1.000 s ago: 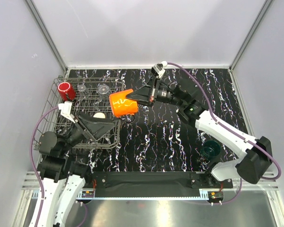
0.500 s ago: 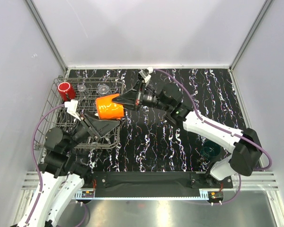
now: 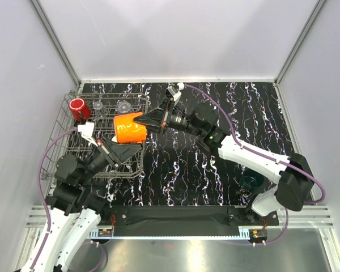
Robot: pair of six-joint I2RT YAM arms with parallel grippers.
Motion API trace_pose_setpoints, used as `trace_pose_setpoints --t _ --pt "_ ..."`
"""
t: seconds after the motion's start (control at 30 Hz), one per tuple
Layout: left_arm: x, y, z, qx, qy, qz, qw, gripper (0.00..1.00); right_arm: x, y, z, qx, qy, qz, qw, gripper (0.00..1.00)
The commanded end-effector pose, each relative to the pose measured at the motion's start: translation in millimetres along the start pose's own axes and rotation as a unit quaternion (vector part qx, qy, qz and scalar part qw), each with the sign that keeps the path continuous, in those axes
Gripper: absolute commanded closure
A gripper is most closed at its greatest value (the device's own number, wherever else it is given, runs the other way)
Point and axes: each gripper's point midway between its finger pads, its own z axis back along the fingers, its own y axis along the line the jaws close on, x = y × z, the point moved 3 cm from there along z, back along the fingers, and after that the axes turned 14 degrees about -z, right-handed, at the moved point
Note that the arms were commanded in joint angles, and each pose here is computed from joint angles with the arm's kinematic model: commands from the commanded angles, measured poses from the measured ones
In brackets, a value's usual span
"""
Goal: Load the cups into the dish rack
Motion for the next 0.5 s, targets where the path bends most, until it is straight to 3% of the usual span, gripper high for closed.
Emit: trace_pose_setpoints --t 0.0,0.13,0.17,0.27,0.3,0.37,0.4,0.47 --pt "9.0 2.1 3.0 0.016 -0.036 -0.007 0.999 1.0 -23.6 41.7 12.6 0.068 0.023 0.024 0.997 1.0" --pt "8.1 1.0 7.6 0.024 -0.034 -0.011 0.999 1.0 -24.7 28.4 17.6 0.036 0.019 0.029 0.999 0.88" --pt "9.6 -0.5 9.1 0.025 -0.037 -0.019 0.999 1.0 -21.9 21.2 18.8 0.019 0.013 0.025 0.999 0.75" --pt "10.2 2.5 11.3 0.044 -0.032 -0.03 0.998 1.0 -20.9 10.1 26.6 -0.013 -0.002 0.034 0.999 0.56" --pt "11.4 1.3 13.1 0.052 -0.028 -0.031 0.998 1.0 -20.1 8.1 28.4 -0.023 -0.008 0.039 0.999 0.4" --pt "13.0 4.0 11.6 0.066 -0.017 -0.041 0.997 1.0 -19.1 0.5 36.0 -0.06 -0.021 0.057 0.996 0.28" --pt "17.9 -0.1 12.9 0.069 -0.019 -0.048 0.996 1.0 -13.8 -1.5 38.6 -0.073 -0.04 0.064 0.994 0.14" --pt "16.7 4.4 14.2 0.092 -0.001 -0.057 0.994 1.0 -10.0 -6.0 49.0 -0.114 -0.065 0.085 0.988 0.02"
